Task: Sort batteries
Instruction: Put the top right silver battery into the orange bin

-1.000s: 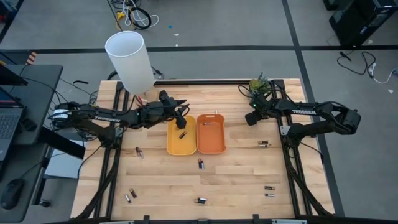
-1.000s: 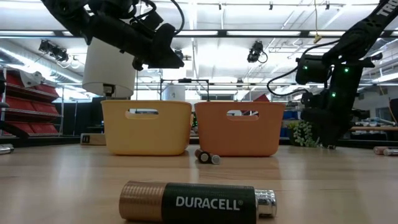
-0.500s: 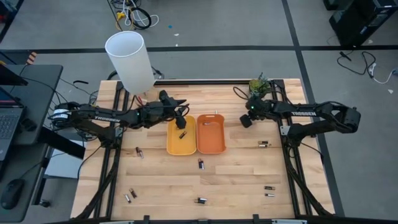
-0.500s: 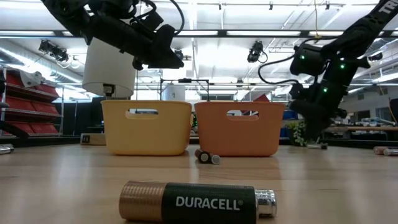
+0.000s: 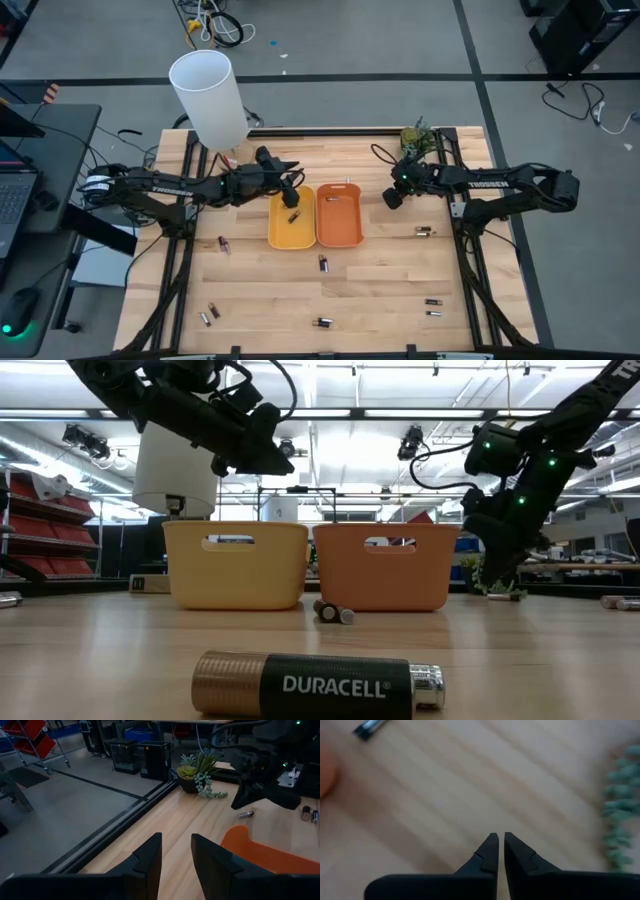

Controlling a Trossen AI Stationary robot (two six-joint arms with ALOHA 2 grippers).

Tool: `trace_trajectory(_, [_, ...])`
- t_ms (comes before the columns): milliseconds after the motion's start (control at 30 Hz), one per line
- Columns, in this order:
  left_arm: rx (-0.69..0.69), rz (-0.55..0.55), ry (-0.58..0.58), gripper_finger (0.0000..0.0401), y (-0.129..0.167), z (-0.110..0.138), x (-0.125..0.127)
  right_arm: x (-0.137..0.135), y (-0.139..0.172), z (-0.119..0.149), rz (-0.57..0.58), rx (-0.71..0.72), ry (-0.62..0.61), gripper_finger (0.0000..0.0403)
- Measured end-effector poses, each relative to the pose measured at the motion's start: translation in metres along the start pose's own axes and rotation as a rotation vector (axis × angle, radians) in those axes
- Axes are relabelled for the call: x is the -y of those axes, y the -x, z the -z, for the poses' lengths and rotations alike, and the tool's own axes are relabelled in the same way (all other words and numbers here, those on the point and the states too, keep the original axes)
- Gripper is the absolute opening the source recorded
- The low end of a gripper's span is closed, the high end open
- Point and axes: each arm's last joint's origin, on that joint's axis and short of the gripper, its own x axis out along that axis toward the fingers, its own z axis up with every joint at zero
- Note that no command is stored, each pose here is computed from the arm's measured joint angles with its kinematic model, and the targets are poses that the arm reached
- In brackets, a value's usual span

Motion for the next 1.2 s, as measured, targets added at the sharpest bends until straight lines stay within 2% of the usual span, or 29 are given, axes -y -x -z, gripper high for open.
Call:
trace_trajectory(100, [0.009, 0.001, 0.006, 0.0120, 0.000, -0.001, 0.000, -0.007, 0.001, 0.001, -0.038, 0.003, 0.048, 0.0035])
trace_trajectory(267, [0.024, 0.002, 0.031, 0.0120, 0.000, -0.003, 0.000, -0.017, 0.004, -0.002, -0.067, 0.087, 0.126, 0.0069])
trace_trajectory(467, [0.022, 0.002, 0.031, 0.0120, 0.000, -0.002, 0.000, -0.026, 0.006, 0.006, -0.085, 0.054, 0.171, 0.0114])
trace_trajectory(633, [0.025, -0.028, 0.032, 0.0120, 0.000, -0.002, -0.001, -0.030, 0.008, 0.010, -0.087, 0.034, 0.157, 0.0138])
trace_trajectory(933, [0.024, -0.031, 0.032, 0.0120, 0.000, -0.002, -0.001, -0.032, 0.009, 0.021, -0.080, -0.039, 0.212, 0.0133])
trace_trajectory(1200, [0.026, -0.031, 0.035, 0.0120, 0.000, -0.003, -0.001, -0.037, 0.011, 0.024, -0.066, -0.018, 0.240, 0.0117])
